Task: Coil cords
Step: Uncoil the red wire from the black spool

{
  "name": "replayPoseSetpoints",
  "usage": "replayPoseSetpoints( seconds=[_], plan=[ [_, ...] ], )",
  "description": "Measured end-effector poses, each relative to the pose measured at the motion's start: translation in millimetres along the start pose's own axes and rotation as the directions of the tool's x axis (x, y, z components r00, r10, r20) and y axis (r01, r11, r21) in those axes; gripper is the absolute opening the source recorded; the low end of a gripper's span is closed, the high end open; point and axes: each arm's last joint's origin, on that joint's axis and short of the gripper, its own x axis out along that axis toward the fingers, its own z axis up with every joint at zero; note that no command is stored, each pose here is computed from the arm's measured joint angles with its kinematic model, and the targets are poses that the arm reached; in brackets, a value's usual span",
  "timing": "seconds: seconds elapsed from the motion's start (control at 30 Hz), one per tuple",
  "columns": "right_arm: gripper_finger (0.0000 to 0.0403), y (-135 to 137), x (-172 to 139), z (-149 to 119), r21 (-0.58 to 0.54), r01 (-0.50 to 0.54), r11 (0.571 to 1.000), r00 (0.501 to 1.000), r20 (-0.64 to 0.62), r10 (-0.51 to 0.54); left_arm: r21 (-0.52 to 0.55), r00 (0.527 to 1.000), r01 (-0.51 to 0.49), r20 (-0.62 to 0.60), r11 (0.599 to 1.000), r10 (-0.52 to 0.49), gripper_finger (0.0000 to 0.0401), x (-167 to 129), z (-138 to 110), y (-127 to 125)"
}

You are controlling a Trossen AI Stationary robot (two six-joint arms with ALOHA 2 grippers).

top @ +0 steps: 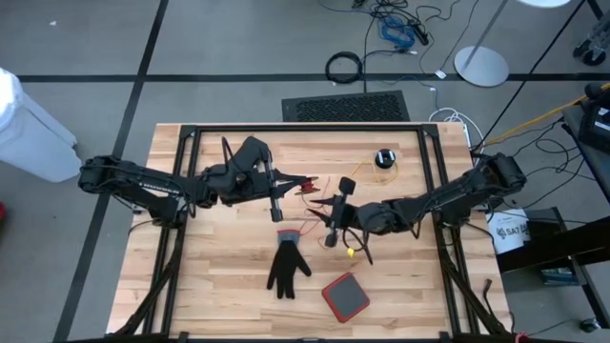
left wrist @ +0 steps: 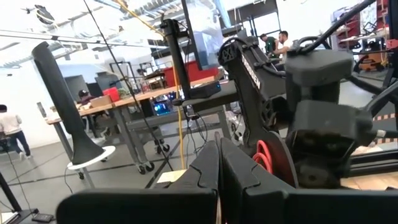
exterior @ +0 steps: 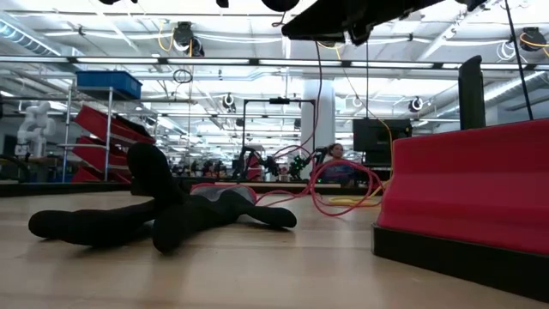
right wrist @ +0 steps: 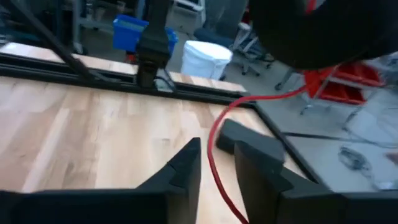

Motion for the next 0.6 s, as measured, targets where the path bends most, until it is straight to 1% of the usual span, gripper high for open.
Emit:
replayPoseSetpoints(
  seconds=[0.1, 0.3, 0.37, 0.5, 0.53, 0.6],
  plan=[
    [0.0071, -4.1, 3.0, -1.7, 0.026, -0.007, 1.0, 1.0, -0.01, 0.007, -0.001, 1.0, 0.0, 0.0, 1.0, 0.0, 0.0, 0.0, 0.0, 0.0],
    [0.0065, -5.3, 3.6, -1.6, 0.024, -0.001, 1.0, 1.0, -0.008, 0.001, -0.001, 1.0, 0.0, -0.001, 1.0, 0.0, 0.0, 0.0, -0.1, 0.0],
    [0.0053, -5.1, 3.6, -2.1, 0.021, -0.002, 1.0, 1.0, -0.013, 0.002, -0.001, 1.0, 0.0, -0.001, 1.0, 0.0, 0.0, 0.0, -0.1, 0.0],
    [0.0011, -6.7, 4.6, -3.3, 0.019, 0.004, 1.0, 1.0, -0.023, -0.003, -0.001, 1.0, 0.0, -0.002, 1.0, 0.0, 0.0, 0.0, -0.2, 0.0],
    [0.0006, -7.7, 5.1, -4.2, 0.023, 0.01, 1.0, 0.999, -0.031, -0.01, -0.001, 1.0, 0.0, -0.003, 1.0, 0.0, 0.0, 0.0, -0.2, -0.1],
    [0.0004, -10.8, 6.1, -7.1, 0.046, 0.065, 0.997, 0.996, -0.061, -0.062, 0.002, 1.0, 0.005, -0.015, 1.0, -0.005, 0.0, 0.0, -1.5, -0.5]
  ],
)
